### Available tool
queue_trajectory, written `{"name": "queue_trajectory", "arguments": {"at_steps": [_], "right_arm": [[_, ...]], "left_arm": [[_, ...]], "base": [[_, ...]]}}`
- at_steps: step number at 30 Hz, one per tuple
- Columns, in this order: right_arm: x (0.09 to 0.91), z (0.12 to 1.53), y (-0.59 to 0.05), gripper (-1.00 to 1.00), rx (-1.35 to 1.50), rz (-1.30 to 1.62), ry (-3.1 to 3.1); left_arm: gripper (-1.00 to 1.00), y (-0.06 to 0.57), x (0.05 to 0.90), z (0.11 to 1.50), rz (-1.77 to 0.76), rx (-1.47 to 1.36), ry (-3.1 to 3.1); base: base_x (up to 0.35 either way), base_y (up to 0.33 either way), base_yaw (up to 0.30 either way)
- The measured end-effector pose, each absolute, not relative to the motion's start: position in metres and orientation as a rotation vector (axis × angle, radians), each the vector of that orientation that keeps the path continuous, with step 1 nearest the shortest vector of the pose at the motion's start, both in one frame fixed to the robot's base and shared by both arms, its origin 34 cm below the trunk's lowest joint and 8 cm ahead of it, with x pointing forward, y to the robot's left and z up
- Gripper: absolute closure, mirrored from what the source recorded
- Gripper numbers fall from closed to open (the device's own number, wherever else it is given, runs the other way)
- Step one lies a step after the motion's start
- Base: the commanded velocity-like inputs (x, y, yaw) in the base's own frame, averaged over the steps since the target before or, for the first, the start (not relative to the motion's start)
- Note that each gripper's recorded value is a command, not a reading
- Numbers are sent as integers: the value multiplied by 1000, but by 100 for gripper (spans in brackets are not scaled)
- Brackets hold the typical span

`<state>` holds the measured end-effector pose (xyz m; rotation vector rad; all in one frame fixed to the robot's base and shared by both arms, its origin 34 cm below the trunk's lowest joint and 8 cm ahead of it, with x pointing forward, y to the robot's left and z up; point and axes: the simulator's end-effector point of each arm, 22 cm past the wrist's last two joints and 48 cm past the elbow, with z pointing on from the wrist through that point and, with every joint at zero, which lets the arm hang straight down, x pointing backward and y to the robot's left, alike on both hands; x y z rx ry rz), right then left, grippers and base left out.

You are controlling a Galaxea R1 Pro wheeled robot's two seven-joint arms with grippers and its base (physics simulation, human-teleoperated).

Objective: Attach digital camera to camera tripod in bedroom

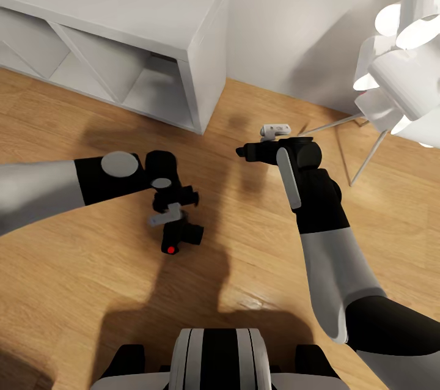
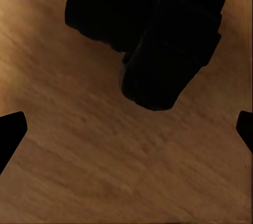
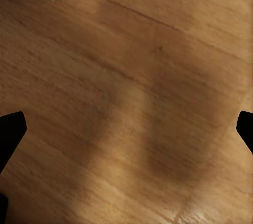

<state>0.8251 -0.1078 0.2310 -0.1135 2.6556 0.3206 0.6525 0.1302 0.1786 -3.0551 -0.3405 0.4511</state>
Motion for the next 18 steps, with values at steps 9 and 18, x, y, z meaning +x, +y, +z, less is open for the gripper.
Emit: {"name": "queue_trajectory", "arguments": {"at_steps": [9,18], "right_arm": [[825,231,-108,-100,-113,320,2656],[825,231,-108,-100,-113,321,2656]], "left_arm": [[-100,142,665,169,358,-3017,-114],[-100,152,687,162,243,-2969,36]], "base": [[0,0,0],[0,0,0]]}}
